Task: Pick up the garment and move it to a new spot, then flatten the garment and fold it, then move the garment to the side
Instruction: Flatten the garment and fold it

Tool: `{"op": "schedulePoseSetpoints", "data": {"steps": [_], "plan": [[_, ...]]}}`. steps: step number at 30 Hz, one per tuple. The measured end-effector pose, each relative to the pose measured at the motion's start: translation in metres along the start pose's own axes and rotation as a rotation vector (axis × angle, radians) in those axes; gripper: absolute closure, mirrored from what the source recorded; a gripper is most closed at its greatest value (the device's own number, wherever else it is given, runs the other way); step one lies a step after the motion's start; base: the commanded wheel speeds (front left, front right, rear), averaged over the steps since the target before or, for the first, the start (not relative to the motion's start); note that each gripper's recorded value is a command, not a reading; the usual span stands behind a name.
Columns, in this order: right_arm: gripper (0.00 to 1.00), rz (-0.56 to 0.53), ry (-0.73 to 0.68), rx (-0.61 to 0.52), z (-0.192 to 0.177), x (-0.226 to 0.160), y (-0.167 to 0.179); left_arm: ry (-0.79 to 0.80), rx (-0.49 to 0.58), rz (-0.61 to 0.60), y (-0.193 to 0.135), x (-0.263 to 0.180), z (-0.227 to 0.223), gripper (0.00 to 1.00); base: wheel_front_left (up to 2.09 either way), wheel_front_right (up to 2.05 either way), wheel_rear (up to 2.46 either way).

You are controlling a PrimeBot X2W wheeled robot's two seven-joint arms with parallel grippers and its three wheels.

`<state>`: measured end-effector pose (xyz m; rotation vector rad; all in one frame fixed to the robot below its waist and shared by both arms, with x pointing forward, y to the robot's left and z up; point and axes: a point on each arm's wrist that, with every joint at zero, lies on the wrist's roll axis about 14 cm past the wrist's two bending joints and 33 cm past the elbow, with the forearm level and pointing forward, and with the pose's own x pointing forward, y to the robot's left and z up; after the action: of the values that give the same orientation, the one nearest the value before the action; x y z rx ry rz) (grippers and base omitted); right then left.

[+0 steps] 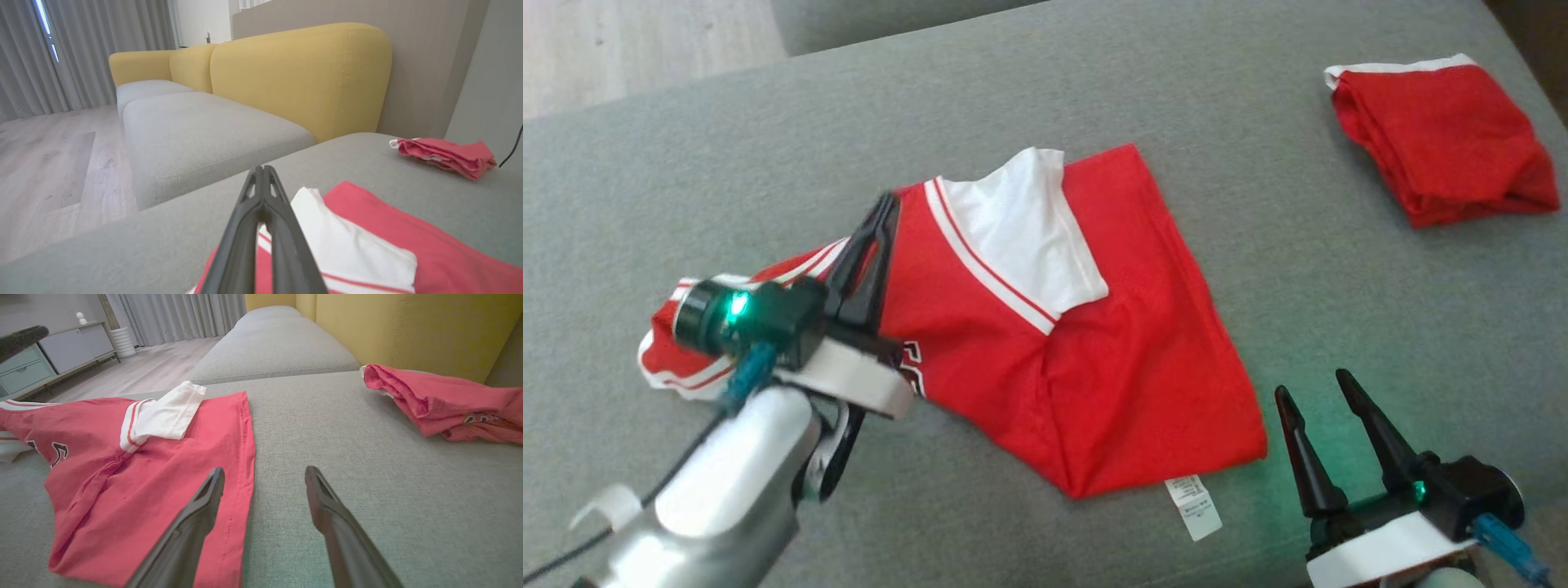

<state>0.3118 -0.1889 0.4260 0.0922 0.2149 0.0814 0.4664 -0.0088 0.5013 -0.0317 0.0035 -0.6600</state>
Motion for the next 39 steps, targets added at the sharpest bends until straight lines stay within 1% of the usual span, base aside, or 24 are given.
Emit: {"op": "schedulePoseSetpoints", "data": {"steps": [2,4,5,6,9,12,13,14,18,22,26,30,34,36,39], "plan": [[0.0,0.013,0.01,0.0,-0.003,0.002,0.003,0.023,0.0,0.02,0.004,-0.012,-0.01,1.0,0.0,0.0,0.0],[0.0,0.027,0.017,-0.002,-0.005,0.004,0.006,0.031,0.024,0.006,0.0,-0.016,-0.013,1.0,0.0,0.0,0.0],[0.0,0.034,0.02,0.0,-0.005,0.005,0.008,0.029,0.032,-0.002,-0.003,-0.015,-0.013,0.36,0.0,0.0,0.0],[0.0,0.037,0.024,0.004,-0.007,0.006,0.009,0.035,0.042,-0.016,-0.007,-0.014,-0.013,0.0,0.0,0.0,0.0],[0.0,0.044,0.035,0.003,-0.01,0.006,0.01,0.029,0.088,-0.068,-0.024,0.002,-0.008,0.0,0.0,0.0,0.0],[0.0,0.049,0.034,-0.007,-0.008,0.011,0.009,0.041,0.096,-0.132,-0.047,0.028,-0.004,0.0,0.0,0.0,0.0],[0.0,0.049,0.034,-0.007,-0.007,0.013,0.008,0.065,0.101,-0.154,-0.054,0.036,-0.007,0.0,0.0,0.0,0.0],[0.0,0.047,0.042,-0.011,-0.009,0.016,0.005,0.11,0.137,-0.196,-0.066,0.052,-0.013,0.0,0.0,0.0,0.0],[0.0,0.037,0.064,-0.017,-0.014,0.016,0.001,0.219,0.158,-0.27,-0.08,0.078,-0.031,0.0,0.0,0.0,0.0],[0.0,0.01,0.058,-0.021,-0.01,0.016,-0.007,0.319,0.195,-0.342,-0.081,0.093,-0.053,0.0,0.0,0.0,0.0],[0.0,-0.023,0.049,-0.03,-0.006,0.014,-0.016,0.416,0.175,-0.413,-0.088,0.099,-0.071,0.0,0.0,0.0,0.0],[0.0,-0.044,0.059,-0.021,-0.009,0.009,-0.019,0.51,0.139,-0.427,-0.087,0.102,-0.083,0.0,0.0,0.0,0.0],[0.0,-0.044,0.065,-0.009,-0.011,0.009,-0.016,0.603,0.091,-0.471,-0.091,0.095,-0.088,0.0,0.0,0.0,0.0],[0.0,-0.042,0.066,-0.006,-0.012,0.009,-0.014,0.628,0.094,-0.477,-0.089,0.093,-0.09,0.0,0.0,0.0,0.0],[0.0,-0.04,0.067,-0.001,-0.013,0.009,-0.012,0.676,0.141,-0.475,-0.074,0.09,-0.095,0.0,0.0,0.0,0.0]]}}
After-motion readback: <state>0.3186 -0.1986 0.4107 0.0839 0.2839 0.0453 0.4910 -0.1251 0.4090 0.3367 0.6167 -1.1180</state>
